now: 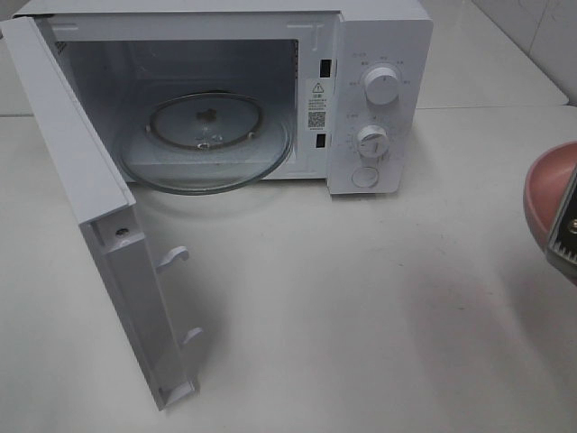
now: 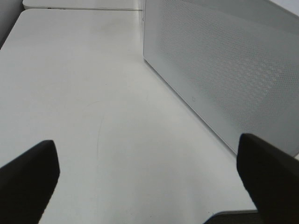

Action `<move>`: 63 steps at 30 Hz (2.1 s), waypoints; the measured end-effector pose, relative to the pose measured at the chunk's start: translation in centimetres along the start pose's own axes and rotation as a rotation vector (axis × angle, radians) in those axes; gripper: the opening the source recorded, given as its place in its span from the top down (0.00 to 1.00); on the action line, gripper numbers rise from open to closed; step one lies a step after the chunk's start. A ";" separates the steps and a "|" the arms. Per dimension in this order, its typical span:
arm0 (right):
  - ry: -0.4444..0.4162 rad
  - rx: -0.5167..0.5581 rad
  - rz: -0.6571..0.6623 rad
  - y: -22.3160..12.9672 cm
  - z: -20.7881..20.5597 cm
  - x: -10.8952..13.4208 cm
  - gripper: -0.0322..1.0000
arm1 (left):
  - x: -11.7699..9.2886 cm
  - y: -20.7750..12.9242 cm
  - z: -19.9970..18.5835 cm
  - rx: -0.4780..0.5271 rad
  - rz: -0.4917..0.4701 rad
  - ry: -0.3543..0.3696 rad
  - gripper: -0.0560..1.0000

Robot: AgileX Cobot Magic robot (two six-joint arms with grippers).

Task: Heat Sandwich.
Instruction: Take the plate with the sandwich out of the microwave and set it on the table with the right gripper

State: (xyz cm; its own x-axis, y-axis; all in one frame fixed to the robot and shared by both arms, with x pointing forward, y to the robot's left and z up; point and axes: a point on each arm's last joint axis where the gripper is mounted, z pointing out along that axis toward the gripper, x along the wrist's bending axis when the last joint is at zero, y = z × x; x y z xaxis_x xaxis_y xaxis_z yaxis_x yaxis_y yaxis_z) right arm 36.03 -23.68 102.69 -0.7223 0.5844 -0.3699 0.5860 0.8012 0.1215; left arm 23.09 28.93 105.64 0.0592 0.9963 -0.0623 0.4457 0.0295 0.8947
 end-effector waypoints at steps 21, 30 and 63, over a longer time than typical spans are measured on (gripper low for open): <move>-0.050 0.043 0.392 -0.1 0.3 -0.4 0.94 | 0.0 0.0 0.0 0.000 0.000 0.000 0.03; -0.067 0.096 0.456 1.1 1.8 -0.3 0.94 | 0.0 0.0 0.0 0.000 0.000 0.000 0.03; -0.059 0.137 0.513 5.8 9.1 0.5 0.94 | 0.0 0.0 0.0 0.000 0.000 0.000 0.03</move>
State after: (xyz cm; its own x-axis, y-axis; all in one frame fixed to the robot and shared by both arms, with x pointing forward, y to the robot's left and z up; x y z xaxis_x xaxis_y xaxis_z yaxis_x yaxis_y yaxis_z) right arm 42.41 -19.91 94.81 -0.3111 0.8849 -0.3467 0.9037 0.3883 0.1802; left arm 23.09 28.93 105.64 0.0592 0.9963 -0.0623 0.4457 0.0295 0.8947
